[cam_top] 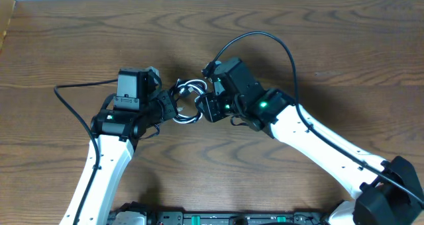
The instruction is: Untangle cables
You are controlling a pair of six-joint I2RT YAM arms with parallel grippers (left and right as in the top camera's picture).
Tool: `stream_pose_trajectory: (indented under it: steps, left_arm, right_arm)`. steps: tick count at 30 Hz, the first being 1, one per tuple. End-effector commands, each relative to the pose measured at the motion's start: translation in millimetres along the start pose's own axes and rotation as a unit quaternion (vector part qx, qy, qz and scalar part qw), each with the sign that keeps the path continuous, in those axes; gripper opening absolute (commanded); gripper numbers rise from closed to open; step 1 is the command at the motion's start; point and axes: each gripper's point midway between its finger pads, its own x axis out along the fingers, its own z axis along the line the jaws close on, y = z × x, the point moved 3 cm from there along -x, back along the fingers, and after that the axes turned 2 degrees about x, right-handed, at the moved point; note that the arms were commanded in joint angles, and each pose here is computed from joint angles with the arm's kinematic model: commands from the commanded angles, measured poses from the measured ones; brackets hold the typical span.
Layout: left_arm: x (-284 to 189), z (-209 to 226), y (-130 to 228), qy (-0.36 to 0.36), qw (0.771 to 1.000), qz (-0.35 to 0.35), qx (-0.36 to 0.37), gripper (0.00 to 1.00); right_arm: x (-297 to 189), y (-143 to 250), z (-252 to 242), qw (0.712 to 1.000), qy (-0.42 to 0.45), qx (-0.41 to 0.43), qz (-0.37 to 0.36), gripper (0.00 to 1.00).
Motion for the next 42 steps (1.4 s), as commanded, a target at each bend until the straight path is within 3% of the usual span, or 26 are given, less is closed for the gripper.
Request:
stream_pose_trajectory:
  steps: [1, 5, 10, 13, 16, 21, 27, 31, 34, 38, 42]
  left_arm:
    - [-4, -2, -3, 0.000, 1.000, -0.003, -0.012, 0.07]
    - [-4, -1, -1, -0.002, 1.000, 0.001, -0.014, 0.07]
    - [-4, -1, -1, -0.002, 1.000, 0.001, -0.023, 0.07]
    - [-4, -1, -1, -0.002, 1.000, 0.001, -0.023, 0.07]
    - [-4, -1, -1, -0.003, 1.000, 0.001, -0.022, 0.08]
    - [-5, 9, -6, -0.038, 0.999, -0.019, -0.023, 0.07]
    - [-6, 17, -10, -0.065, 0.997, -0.034, -0.022, 0.08]
    - [-6, 16, -11, -0.064, 0.997, -0.035, -0.022, 0.07]
    - [-5, 14, -10, -0.056, 0.998, -0.030, -0.021, 0.07]
    - [-4, -9, 0, 0.025, 0.999, 0.006, 0.041, 0.07]
    - [-8, -32, 15, 0.114, 0.987, 0.046, 0.105, 0.08]
  right_arm:
    - [19, 3, 0, 1.000, 0.015, 0.000, 0.005, 0.33]
    - [25, 2, 7, 1.000, 0.007, -0.009, -0.003, 0.29]
    - [34, 10, -3, 0.999, 0.032, -0.006, 0.008, 0.15]
    - [45, 17, -10, 0.999, 0.042, -0.003, 0.025, 0.12]
    - [49, 20, -16, 0.998, 0.058, -0.001, 0.028, 0.02]
    - [19, 6, -52, 0.985, 0.166, 0.038, -0.014, 0.01]
    - [-45, 3, -102, 0.950, 0.300, 0.077, -0.038, 0.01]
    - [-57, 12, -119, 0.939, 0.333, 0.088, -0.015, 0.01]
    - [-52, 13, -114, 0.951, 0.299, 0.075, 0.005, 0.01]
    - [-32, -2, -76, 0.986, 0.167, 0.000, 0.007, 0.26]
    - [-28, -19, -57, 0.993, 0.100, -0.057, -0.017, 0.38]
